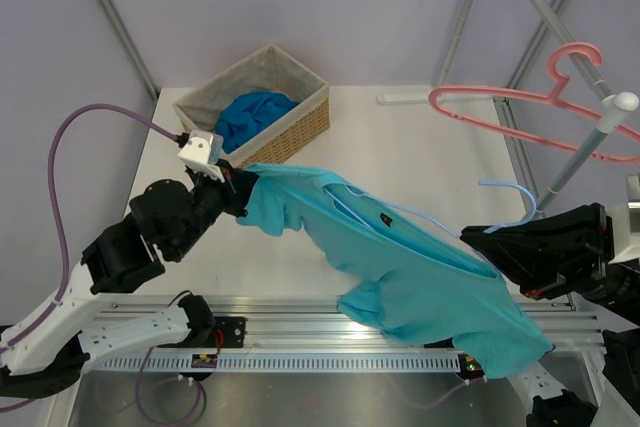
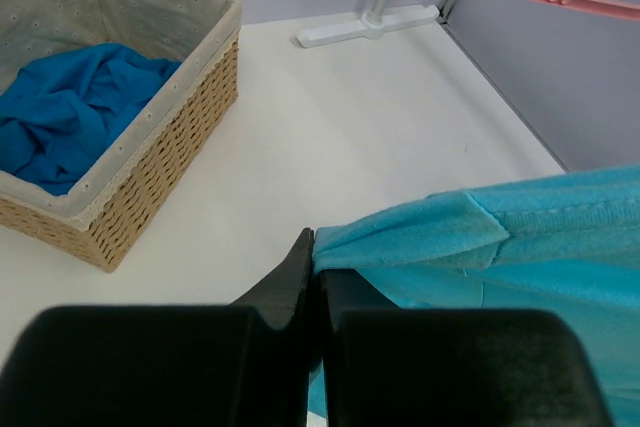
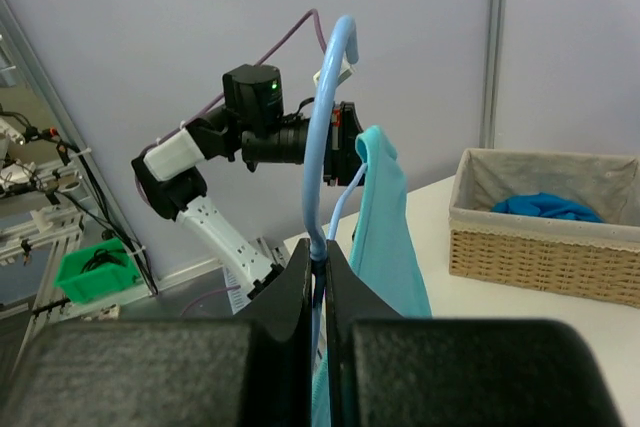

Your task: Remove the t-shirt from the hanger

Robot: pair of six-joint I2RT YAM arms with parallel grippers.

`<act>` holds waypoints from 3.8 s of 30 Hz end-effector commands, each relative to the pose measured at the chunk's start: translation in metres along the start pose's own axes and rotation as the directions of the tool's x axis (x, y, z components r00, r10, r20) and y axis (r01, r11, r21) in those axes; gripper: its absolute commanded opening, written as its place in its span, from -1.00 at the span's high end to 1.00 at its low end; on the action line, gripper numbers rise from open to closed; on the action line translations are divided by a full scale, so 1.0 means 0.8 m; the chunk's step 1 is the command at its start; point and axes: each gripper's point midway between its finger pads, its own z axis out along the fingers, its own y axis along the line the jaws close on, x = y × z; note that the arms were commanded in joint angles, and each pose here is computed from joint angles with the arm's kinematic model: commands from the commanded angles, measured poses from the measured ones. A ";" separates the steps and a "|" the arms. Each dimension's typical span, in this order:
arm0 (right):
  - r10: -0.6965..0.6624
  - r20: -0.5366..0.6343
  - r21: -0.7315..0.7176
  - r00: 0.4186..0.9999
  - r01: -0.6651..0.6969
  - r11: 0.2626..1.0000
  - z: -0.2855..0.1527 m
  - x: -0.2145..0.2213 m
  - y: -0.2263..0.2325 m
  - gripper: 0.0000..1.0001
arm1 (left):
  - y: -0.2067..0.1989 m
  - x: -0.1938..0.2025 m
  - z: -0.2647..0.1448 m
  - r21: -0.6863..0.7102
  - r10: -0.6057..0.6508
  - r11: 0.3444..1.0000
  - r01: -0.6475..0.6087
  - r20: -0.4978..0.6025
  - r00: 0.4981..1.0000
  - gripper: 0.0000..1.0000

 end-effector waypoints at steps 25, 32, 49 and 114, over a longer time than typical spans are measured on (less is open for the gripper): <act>0.067 -0.056 -0.116 0.996 -0.073 0.991 0.026 0.033 -0.025 1.00 | -0.178 0.039 -0.073 0.846 0.291 0.482 -0.230 0.094 0.952 -0.98; 0.056 -0.075 -0.176 0.996 -0.068 0.982 0.018 0.033 -0.004 1.00 | -0.170 0.036 -0.048 0.790 0.308 0.538 -0.293 0.139 0.941 -0.95; 0.089 -0.068 -0.112 0.994 -0.096 0.989 0.010 0.044 -0.009 1.00 | -0.143 0.008 -0.043 0.675 0.160 0.689 -0.264 0.213 0.964 1.00; -0.068 0.177 0.121 0.982 0.047 0.992 -0.001 0.039 -0.068 1.00 | -0.013 -0.058 -0.014 0.063 -0.023 0.998 0.017 0.101 0.995 1.00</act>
